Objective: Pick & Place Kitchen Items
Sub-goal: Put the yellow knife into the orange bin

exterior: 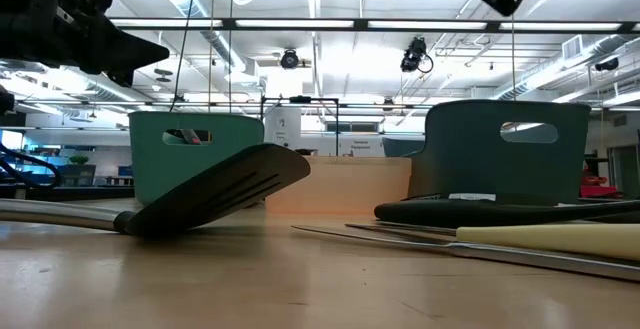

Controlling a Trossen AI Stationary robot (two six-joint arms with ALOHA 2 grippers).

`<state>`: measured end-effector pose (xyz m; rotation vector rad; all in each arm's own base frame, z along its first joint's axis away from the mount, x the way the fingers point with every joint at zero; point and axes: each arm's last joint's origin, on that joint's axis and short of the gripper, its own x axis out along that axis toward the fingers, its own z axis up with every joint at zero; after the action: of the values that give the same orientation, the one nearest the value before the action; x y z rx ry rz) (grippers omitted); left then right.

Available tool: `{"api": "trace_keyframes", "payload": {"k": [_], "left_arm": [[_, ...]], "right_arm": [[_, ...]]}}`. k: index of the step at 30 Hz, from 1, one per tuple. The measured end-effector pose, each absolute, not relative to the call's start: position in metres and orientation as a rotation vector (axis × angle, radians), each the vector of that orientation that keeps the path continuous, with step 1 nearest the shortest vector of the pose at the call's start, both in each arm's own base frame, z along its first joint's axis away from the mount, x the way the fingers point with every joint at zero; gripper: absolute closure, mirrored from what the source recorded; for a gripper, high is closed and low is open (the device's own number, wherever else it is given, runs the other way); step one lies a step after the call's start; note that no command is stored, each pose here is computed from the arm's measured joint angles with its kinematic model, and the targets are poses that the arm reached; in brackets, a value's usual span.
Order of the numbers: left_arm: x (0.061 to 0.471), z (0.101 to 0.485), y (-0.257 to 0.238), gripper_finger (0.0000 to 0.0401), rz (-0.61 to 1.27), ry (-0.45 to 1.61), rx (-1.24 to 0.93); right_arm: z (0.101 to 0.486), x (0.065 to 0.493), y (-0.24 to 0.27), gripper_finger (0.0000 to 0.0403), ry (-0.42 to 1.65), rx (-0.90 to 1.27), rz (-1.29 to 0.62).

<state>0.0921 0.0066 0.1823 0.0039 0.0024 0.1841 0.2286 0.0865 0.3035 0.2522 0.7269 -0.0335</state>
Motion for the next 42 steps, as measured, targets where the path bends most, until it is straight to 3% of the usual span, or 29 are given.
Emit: {"api": "trace_keyframes", "payload": {"k": [7, 12, 15, 22, 25, 42], "left_arm": [[0.092, 0.186, 0.007, 0.0387, 0.189, -0.032, 0.015], [0.092, 0.187, 0.007, 0.0387, 0.19, -0.042, 0.031], [0.092, 0.187, 0.007, 0.0386, 0.19, -0.043, 0.03], [0.092, 0.187, 0.007, 0.0386, 0.185, -0.041, 0.012], [0.092, 0.187, 0.007, 0.0386, 0.185, -0.041, 0.009], [0.092, 0.186, 0.007, 0.0386, 0.185, -0.038, 0.008]], "right_arm": [[0.281, 0.279, 0.142, 0.0389, 0.995, 0.415, 0.027], [0.25, 0.3, 0.167, 0.0385, 1.097, 0.53, -0.041], [0.229, 0.307, 0.18, 0.0343, 1.169, 0.608, -0.052], [0.203, 0.314, 0.194, 0.0197, 1.186, 0.813, -0.219], [0.198, 0.314, 0.198, 0.0164, 1.184, 0.847, -0.264], [0.158, 0.314, 0.218, 0.0165, 1.23, 0.858, -0.377]]}}
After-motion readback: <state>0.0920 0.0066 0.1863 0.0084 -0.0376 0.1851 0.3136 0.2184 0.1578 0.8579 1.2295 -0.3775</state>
